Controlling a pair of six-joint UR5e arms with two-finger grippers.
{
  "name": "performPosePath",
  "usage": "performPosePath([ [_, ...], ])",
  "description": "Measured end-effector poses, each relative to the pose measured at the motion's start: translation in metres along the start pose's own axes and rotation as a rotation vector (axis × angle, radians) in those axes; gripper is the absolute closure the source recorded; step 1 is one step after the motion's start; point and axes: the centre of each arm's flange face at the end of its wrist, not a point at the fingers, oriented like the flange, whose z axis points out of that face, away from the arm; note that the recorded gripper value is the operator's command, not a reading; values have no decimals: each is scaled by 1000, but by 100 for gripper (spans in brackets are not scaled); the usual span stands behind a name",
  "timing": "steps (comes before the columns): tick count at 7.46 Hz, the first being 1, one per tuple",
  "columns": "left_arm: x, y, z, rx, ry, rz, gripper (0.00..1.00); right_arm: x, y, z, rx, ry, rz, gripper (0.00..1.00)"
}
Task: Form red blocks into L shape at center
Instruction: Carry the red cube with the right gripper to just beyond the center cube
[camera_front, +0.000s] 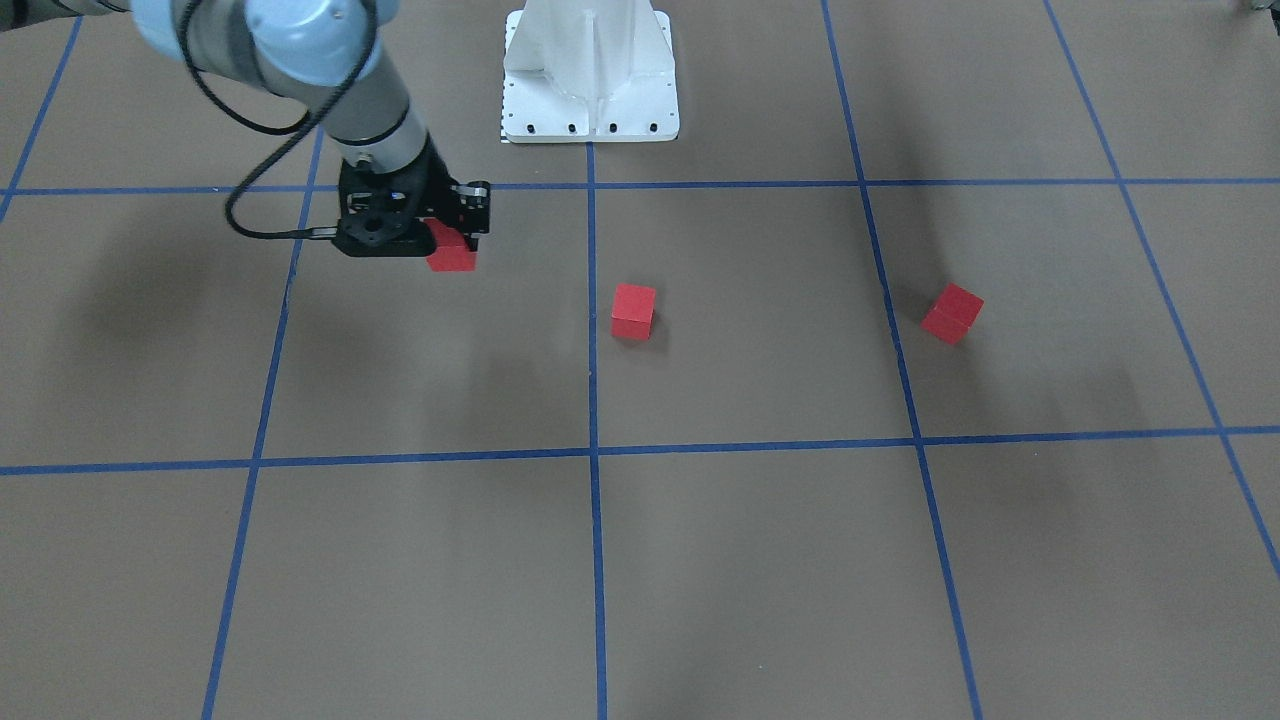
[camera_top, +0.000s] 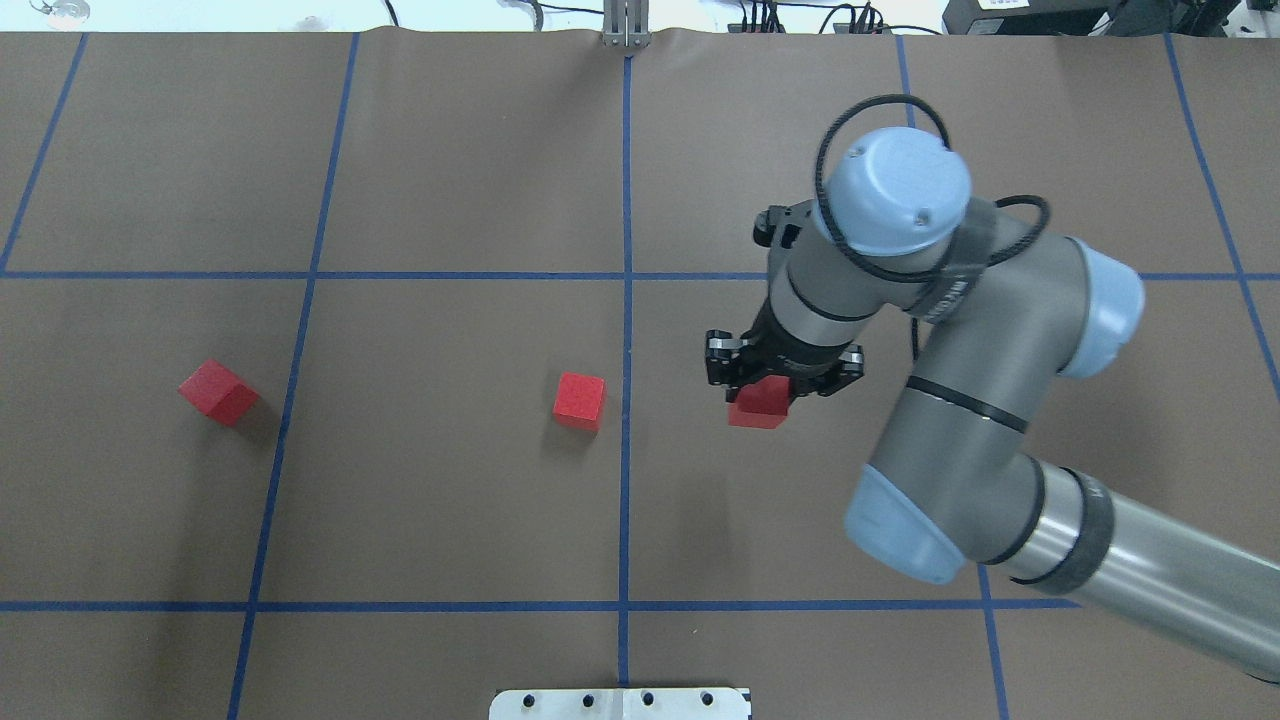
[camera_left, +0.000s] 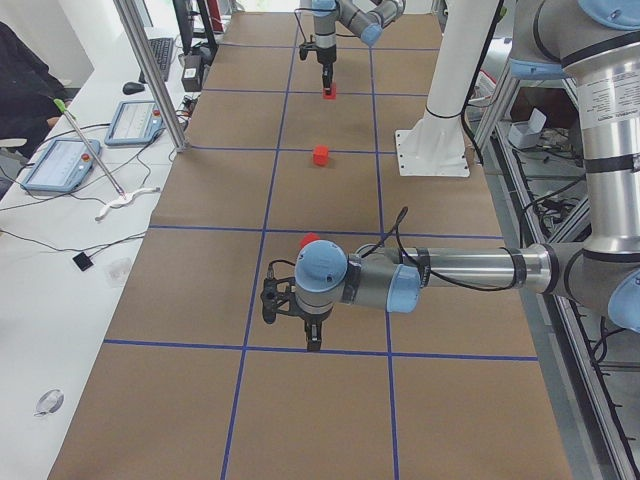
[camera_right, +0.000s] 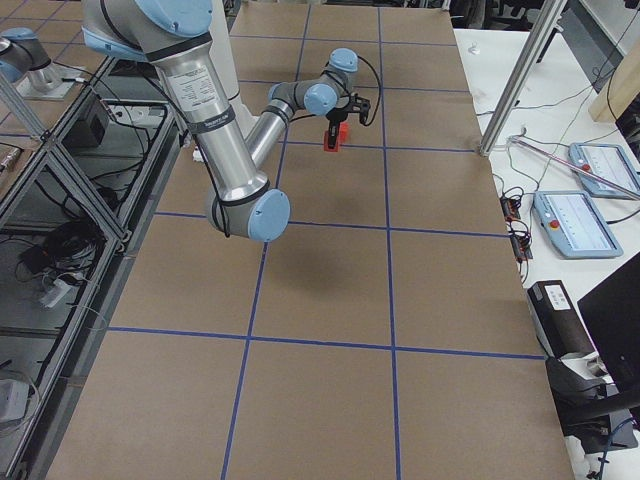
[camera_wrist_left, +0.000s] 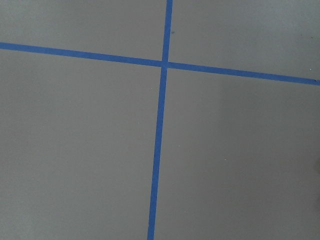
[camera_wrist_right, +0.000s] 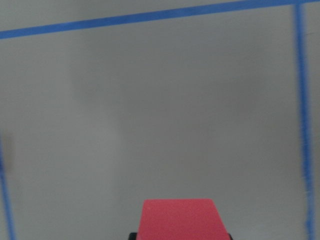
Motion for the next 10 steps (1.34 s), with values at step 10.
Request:
performPosePath([
  [10, 7, -1, 1, -10, 44, -1, 0, -161, 35, 104, -17, 56, 39, 100],
])
